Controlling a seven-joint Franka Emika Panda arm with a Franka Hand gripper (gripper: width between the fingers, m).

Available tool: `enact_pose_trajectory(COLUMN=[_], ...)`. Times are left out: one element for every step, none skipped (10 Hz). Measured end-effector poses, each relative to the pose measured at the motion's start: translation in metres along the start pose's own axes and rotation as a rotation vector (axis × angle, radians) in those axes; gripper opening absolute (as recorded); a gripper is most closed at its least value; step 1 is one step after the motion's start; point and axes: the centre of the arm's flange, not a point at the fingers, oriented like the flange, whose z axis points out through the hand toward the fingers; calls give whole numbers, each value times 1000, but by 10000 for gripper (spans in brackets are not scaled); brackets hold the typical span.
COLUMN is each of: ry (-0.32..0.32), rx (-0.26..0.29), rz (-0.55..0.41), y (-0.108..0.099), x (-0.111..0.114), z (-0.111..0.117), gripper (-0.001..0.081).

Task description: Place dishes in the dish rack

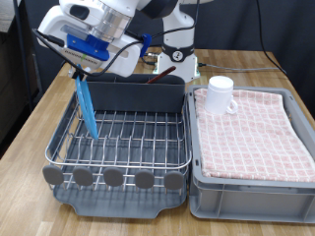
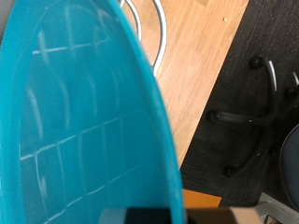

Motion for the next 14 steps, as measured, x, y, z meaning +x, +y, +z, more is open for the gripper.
enact_pose_trajectory(ry=[6, 7, 7, 8, 11, 14, 15, 16, 12, 10, 9, 8, 6, 0], rx=[-3, -7, -9, -8, -6, -2, 0, 2, 0, -1, -2, -5, -7, -14], rz=[-13, -22, -26, -28, -27, -21, -14, -8, 4, 15, 30, 45, 55, 65], y=[1, 1, 1, 1, 0, -1, -2, -3, -3, -4, -3, -1, 0, 2], x=[-3, -6, -9, -12, -15, -17, -19, -20, -21, -22, -22, -21, -19, -16], z=[7, 15, 23, 30, 38, 45, 51, 55, 58, 59, 60, 60, 59, 57], gripper=[26, 26, 26, 26, 26, 26, 26, 26, 26, 26, 107, 107, 271, 271])
